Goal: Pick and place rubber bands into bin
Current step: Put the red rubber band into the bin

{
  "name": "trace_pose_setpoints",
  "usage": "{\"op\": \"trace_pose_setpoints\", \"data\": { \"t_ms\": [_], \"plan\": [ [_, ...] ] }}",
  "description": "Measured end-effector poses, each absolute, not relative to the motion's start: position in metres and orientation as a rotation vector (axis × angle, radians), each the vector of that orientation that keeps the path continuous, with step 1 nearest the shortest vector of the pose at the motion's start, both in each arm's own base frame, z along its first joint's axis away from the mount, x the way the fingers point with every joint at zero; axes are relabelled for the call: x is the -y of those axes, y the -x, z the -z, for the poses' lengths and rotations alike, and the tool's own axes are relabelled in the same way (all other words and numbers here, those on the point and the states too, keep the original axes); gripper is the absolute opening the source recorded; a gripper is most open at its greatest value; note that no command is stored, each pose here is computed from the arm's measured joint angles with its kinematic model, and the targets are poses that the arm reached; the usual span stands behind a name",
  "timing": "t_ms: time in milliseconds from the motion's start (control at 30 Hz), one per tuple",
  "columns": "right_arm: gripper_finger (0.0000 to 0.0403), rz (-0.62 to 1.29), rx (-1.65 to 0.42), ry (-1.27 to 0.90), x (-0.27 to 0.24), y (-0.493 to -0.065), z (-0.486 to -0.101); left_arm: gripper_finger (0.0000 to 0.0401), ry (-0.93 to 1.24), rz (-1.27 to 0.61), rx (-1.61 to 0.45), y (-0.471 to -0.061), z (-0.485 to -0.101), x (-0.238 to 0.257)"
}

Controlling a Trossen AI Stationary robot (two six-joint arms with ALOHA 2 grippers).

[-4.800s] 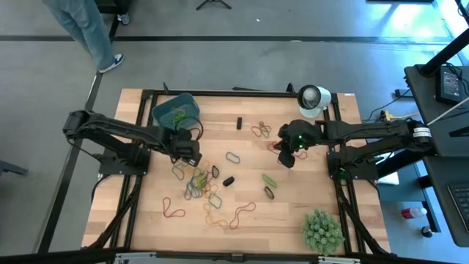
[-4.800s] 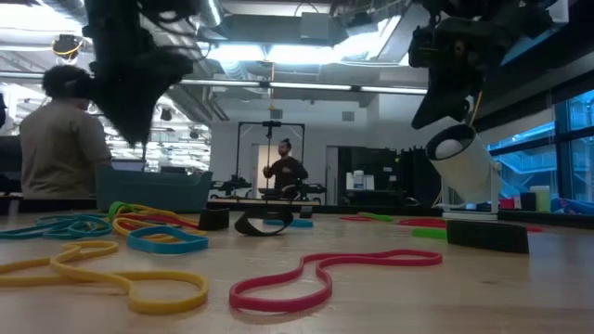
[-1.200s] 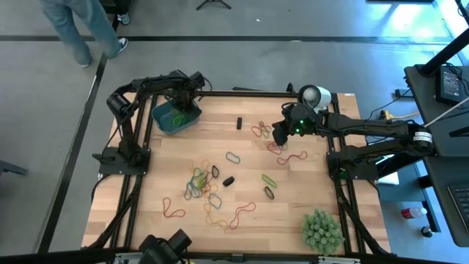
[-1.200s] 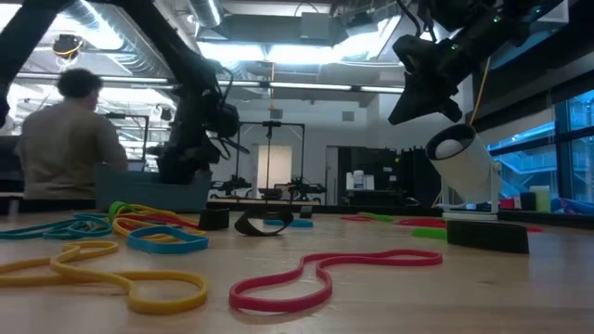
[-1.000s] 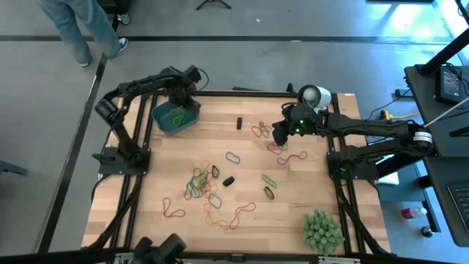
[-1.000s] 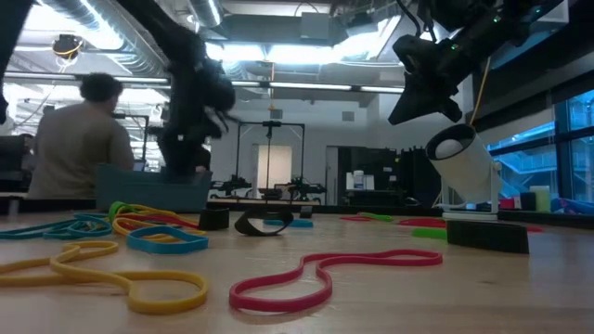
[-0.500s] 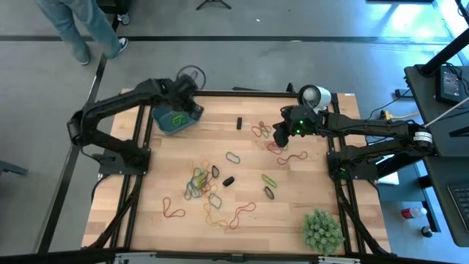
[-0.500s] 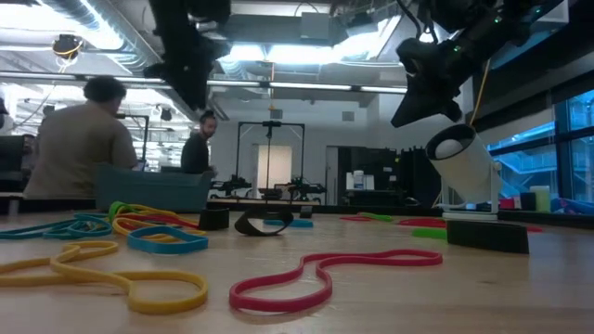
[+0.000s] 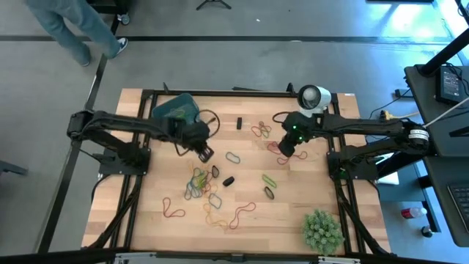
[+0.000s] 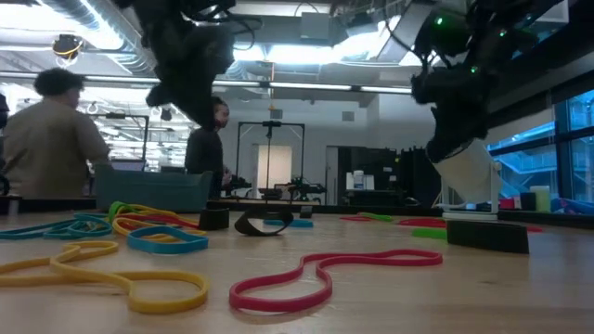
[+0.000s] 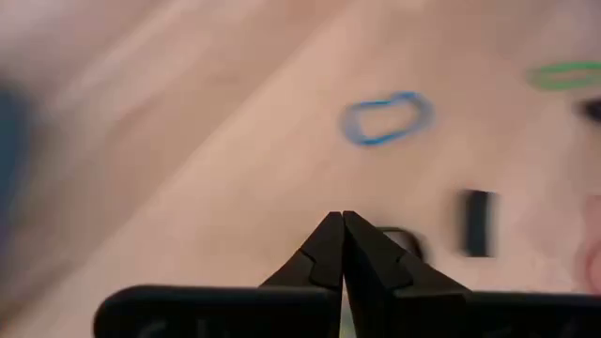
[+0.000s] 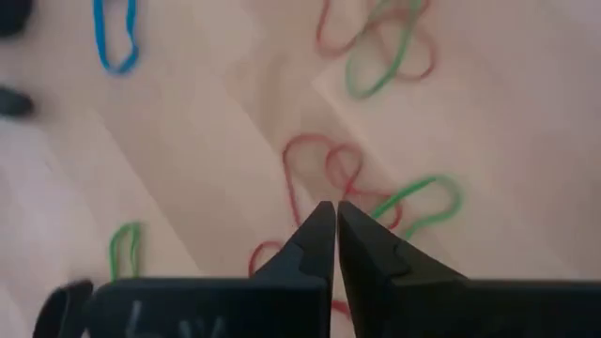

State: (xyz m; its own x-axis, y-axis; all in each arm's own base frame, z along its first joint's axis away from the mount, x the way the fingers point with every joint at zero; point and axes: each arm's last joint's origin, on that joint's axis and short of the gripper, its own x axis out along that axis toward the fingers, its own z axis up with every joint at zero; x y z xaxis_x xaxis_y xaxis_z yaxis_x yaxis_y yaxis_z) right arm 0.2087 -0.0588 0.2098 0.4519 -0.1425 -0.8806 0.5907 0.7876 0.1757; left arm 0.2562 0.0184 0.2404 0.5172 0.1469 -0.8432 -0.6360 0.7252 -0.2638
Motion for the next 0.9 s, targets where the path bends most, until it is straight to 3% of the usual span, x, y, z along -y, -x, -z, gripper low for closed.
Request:
{"op": "trace_pose_setpoints", "data": {
  "t_ms": [233,667,767,900],
  "plan": [
    [0.0027,0.443,-1.140,-0.472,0.064,-0.230,-0.190,0.0002,0.592,-0.412,-0.771,-0.264,-0.227,-0.003],
    [0.0102,0.388,-1.396,-0.392,0.076,-0.272,-0.138,0.0002,0.524,-0.396,-0.788,-0.262,-0.226,-0.006],
    [0.0091,0.373,-1.431,-0.368,0.076,-0.274,-0.129,0.0002,0.520,-0.413,-0.814,-0.258,-0.227,-0.009],
    [0.0027,0.394,-1.434,-0.382,0.077,-0.273,-0.129,0.0002,0.483,-0.407,-0.841,-0.247,-0.233,-0.010]
  ]
}}
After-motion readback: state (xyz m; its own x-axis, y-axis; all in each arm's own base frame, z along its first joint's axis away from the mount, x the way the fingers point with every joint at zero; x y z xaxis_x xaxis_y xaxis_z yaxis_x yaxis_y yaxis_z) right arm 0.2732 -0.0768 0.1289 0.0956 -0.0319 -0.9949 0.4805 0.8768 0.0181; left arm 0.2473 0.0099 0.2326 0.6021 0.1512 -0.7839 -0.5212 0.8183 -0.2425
